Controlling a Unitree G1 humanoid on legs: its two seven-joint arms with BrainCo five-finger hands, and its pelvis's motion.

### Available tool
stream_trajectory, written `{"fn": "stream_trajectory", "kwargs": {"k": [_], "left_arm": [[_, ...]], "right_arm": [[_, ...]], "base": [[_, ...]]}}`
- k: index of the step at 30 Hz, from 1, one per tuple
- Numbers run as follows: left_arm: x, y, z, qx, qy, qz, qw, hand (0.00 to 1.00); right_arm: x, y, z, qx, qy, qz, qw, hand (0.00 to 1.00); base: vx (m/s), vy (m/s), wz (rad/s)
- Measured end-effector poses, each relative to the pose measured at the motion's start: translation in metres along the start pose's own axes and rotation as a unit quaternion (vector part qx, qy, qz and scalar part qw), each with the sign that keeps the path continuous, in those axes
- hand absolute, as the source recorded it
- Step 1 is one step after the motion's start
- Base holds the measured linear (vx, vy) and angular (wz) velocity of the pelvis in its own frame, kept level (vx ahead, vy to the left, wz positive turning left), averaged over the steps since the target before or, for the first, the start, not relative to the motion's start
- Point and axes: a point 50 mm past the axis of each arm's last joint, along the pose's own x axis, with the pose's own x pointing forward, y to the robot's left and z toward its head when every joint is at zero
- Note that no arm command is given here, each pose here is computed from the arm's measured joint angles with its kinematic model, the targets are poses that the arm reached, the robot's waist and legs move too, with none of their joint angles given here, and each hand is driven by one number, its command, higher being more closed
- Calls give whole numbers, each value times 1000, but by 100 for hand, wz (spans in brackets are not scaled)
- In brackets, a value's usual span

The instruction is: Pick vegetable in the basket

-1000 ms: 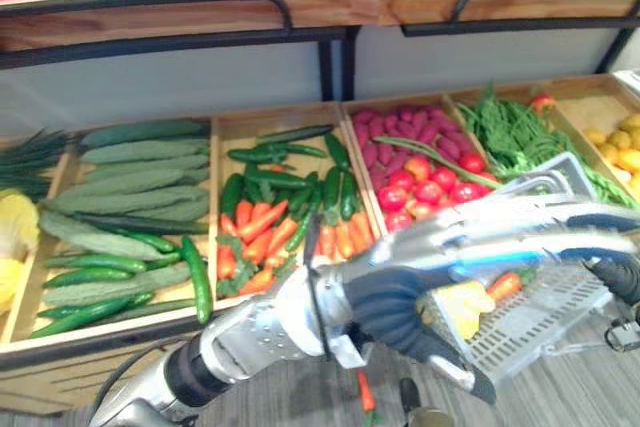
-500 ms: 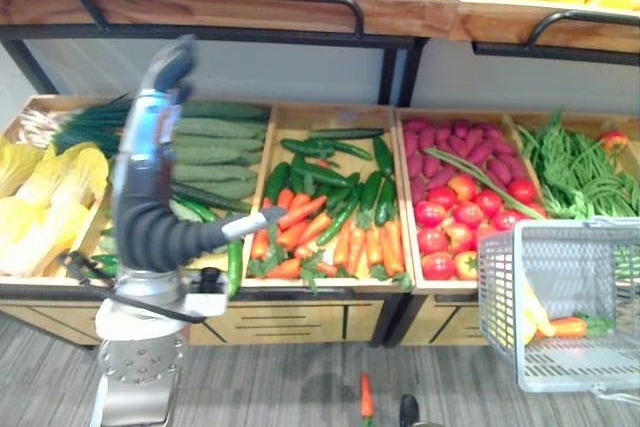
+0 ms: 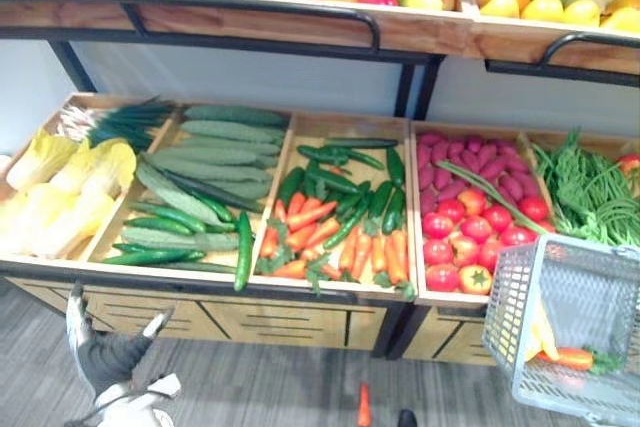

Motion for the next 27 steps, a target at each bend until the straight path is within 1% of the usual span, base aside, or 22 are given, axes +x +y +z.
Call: {"fn": "stream_trajectory", "kwargs": {"k": [3,4,5,6,7,9,11,12,15,17,21,23,27], "left_arm": [[-12,5,-37,20,86,7,996,0],[-29,9,-67,29,165,13,986,0],[-32,9,-72,32,177,12,984,0],[-41,10,-86,40,213,7,976,0],[-62,12,-114,63,289,-14,955,0],[-79,12,-132,82,342,-34,936,0],[-112,10,-159,110,435,-81,890,0],[-121,10,-164,111,459,-94,876,0],[-135,11,-171,115,497,-123,851,0],[-131,11,-173,117,497,-130,850,0],[-110,6,-169,130,468,-151,861,0],[-107,1,-168,131,461,-159,863,0],[-112,-8,-168,138,460,-188,857,0]], "right_arm": [[-8,-1,10,-15,-18,17,1000,100],[-10,-2,18,-38,-33,24,998,100],[-10,-3,18,-38,-34,25,998,100],[-10,-3,19,-40,-35,27,998,100],[-7,-3,22,-43,-42,34,998,100],[-4,-2,24,-45,-46,42,997,100],[5,-1,25,-47,-50,49,996,100],[7,-2,24,-53,-48,53,996,100],[17,-4,34,-82,-65,59,993,100],[22,-5,40,-95,-77,59,991,100],[28,-5,47,-101,-90,56,989,100],[28,-5,48,-101,-93,55,989,100],[28,-6,49,-101,-96,53,989,100]], "base": [[3,-26,-5],[8,-28,-12],[9,-34,-12],[-4,-30,-10],[-4,-35,-14],[16,-7,-22],[45,13,-21],[11,5,-10],[31,23,-20],[28,18,-42],[31,33,-34],[44,36,-29],[66,31,-25]]}}
